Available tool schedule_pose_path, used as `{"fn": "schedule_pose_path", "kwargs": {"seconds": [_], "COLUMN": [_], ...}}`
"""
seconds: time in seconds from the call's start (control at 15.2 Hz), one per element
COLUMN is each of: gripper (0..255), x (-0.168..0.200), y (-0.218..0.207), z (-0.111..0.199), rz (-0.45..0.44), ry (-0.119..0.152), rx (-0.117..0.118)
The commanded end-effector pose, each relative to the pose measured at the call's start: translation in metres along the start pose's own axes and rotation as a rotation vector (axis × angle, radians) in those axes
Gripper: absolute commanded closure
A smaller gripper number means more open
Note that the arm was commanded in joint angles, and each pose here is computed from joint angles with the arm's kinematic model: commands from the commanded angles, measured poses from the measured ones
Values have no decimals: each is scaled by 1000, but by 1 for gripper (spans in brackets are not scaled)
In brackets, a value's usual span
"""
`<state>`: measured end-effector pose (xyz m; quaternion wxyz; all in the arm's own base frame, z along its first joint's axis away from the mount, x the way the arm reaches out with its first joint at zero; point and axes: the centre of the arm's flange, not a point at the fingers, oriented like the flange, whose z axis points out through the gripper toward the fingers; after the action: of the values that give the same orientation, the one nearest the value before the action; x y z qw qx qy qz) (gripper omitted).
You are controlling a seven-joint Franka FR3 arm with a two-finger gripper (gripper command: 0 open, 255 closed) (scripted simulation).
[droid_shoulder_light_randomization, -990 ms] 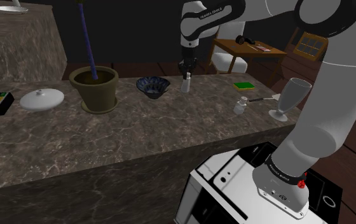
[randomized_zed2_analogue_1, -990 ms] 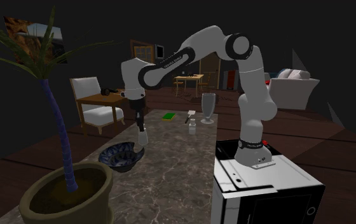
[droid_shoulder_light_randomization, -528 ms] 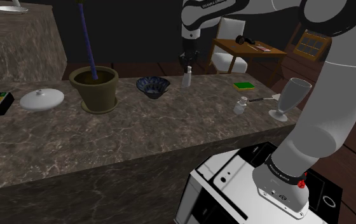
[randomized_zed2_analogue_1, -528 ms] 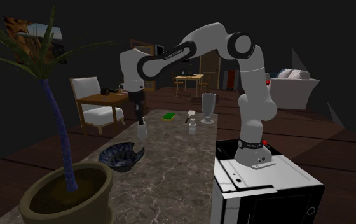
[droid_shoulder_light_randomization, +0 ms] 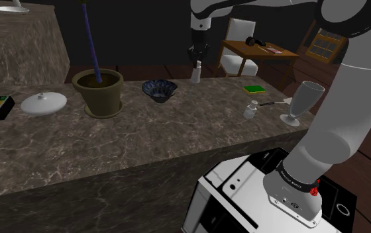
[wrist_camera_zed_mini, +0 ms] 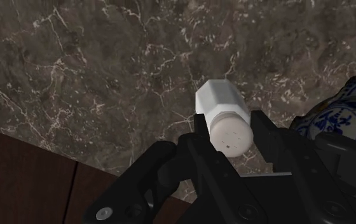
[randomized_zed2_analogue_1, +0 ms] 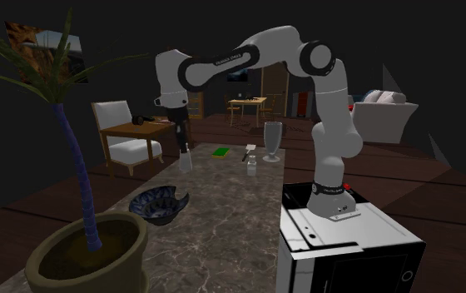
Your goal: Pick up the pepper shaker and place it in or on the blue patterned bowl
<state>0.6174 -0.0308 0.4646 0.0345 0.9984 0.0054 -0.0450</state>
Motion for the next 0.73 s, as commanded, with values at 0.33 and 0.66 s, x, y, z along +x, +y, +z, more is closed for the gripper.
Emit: {"fn": "schedule_pose_path", "kwargs": {"seconds": [0.33, 0.66], "gripper": [255, 255], "x": [-4, 4], "y": [3, -19], "z": [-37, -59], "rz": [0, 0], "ry": [0, 0], "rx": [0, 0]}}
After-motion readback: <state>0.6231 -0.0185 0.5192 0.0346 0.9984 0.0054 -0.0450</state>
